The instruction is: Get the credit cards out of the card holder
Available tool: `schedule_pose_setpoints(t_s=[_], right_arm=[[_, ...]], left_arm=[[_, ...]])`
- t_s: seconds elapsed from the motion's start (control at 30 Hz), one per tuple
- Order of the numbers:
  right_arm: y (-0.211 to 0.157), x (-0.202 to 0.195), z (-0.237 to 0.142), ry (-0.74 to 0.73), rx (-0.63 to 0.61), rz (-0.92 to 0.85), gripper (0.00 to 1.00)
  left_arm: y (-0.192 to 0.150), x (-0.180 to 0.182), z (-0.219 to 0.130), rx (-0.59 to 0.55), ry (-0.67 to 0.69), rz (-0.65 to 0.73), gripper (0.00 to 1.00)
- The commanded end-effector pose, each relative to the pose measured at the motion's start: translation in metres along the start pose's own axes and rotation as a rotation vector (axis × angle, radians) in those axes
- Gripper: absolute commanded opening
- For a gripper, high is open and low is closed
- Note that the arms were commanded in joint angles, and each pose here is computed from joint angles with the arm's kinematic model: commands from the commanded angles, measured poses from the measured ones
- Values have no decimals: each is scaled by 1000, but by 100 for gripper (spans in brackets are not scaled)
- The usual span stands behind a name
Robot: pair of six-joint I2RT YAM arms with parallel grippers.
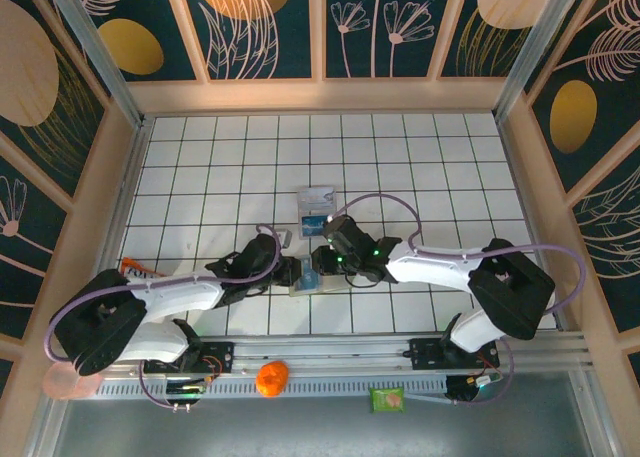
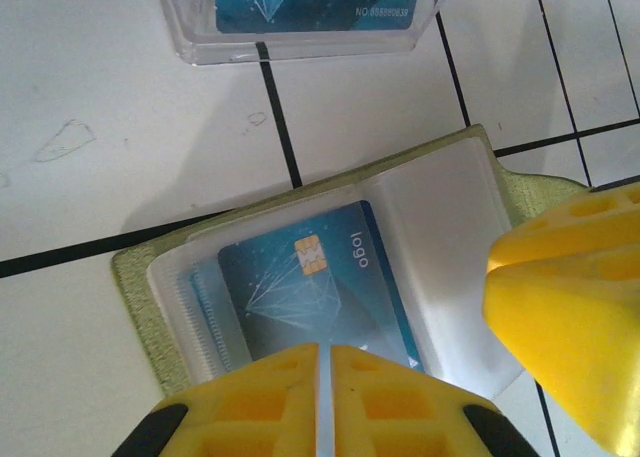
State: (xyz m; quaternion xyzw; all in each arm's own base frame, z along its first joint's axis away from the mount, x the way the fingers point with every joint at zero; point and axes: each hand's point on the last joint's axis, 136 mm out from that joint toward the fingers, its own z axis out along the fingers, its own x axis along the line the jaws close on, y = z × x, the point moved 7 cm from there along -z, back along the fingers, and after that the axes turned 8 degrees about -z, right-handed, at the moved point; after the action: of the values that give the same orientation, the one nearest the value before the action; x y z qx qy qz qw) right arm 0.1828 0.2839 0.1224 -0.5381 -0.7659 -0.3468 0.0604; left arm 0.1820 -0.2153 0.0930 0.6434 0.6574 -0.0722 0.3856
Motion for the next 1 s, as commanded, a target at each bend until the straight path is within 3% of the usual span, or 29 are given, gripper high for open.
schedule_pose_setpoints(t_s=[0.0, 0.07, 0.97], right_arm=[[-5, 0, 6, 67, 50, -13, 24], [-6, -4, 7, 78, 58, 4, 25], [-12, -21, 25, 106, 129, 53, 25]], left_arm=[[8, -7, 5, -17, -7, 13, 5], [7, 1, 7, -22, 47, 7, 0], [-11, 27, 12, 21, 134, 1, 0]])
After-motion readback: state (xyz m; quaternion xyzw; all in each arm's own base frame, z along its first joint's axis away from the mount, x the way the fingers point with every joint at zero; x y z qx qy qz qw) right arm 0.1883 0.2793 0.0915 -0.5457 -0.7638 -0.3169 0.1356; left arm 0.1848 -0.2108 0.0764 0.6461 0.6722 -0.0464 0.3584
